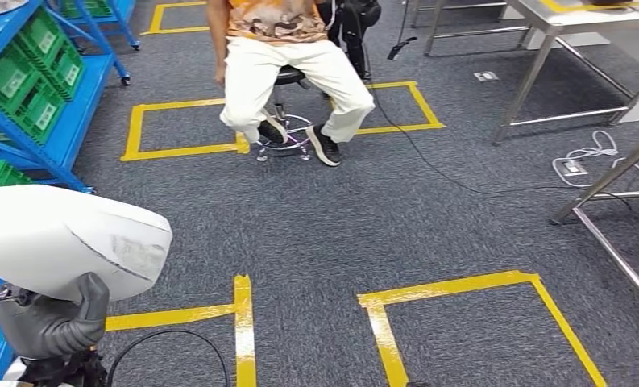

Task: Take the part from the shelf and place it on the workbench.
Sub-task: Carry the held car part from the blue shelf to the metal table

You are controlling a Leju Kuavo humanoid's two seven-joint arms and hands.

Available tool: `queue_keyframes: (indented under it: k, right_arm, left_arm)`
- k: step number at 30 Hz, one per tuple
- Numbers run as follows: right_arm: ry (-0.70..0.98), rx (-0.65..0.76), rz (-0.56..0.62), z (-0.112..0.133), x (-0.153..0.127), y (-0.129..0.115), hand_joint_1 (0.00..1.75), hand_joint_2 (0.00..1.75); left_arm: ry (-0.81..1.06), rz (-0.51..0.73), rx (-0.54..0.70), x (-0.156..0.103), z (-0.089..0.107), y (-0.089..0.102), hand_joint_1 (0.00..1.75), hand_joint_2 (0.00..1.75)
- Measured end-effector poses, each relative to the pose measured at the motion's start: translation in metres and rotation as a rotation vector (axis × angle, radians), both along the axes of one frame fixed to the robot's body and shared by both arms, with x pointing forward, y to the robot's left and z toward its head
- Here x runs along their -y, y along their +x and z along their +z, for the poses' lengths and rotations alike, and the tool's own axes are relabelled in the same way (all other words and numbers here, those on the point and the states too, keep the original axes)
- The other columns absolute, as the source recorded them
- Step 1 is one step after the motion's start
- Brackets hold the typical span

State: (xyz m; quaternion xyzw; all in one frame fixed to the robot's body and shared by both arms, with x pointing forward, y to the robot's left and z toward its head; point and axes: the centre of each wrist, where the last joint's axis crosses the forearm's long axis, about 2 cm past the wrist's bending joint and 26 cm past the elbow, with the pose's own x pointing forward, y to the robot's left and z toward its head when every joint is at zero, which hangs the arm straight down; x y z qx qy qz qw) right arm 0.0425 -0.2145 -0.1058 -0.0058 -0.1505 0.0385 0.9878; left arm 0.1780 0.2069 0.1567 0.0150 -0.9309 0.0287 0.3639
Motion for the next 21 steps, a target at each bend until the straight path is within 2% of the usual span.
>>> queue_keyframes:
  k: [21]
  right_arm:
    - [0.0, -0.004, -0.008, -0.0001, 0.0002, -0.0009, 0.0, 0.0]
  left_arm:
    - [-0.01, 0.003, -0.006, -0.0005, -0.0005, -0.0003, 1.75, 1.75]
